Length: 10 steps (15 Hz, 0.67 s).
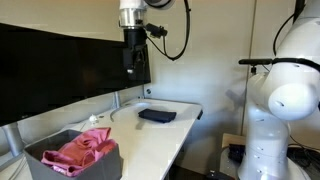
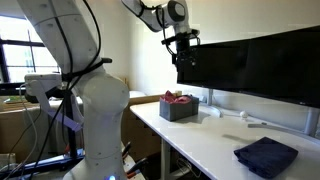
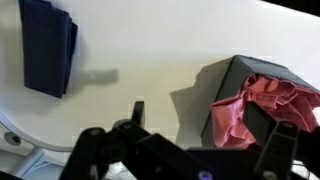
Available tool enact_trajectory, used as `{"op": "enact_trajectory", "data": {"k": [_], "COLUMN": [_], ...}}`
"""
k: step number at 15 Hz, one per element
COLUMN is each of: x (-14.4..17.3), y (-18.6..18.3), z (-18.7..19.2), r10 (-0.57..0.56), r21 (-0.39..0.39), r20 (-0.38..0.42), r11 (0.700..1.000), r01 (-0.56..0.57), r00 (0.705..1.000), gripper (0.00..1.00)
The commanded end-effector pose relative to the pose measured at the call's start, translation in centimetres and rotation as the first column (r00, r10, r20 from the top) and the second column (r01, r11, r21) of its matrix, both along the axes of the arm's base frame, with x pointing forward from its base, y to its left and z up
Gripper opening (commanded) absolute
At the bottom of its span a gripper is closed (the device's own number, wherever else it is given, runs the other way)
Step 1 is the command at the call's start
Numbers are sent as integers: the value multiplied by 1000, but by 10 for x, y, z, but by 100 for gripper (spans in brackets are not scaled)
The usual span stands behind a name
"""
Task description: Remove the pink shirt from the box then put the black one inside.
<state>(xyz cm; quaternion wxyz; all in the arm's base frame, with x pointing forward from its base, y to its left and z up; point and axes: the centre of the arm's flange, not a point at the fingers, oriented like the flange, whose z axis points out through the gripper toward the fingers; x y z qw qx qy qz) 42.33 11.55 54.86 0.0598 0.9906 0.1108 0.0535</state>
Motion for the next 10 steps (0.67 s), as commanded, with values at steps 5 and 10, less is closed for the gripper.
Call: {"op": "enact_trajectory", "data": {"k": [5, 10], "x": [63, 75], "y": [97, 154], "z": [-40, -76], "r10": [109, 228], "r21": [62, 103], "r20": [1, -53], "r11": [992, 970], "r01": [-109, -222], "r00": [994, 972], "gripper": [100, 100]}}
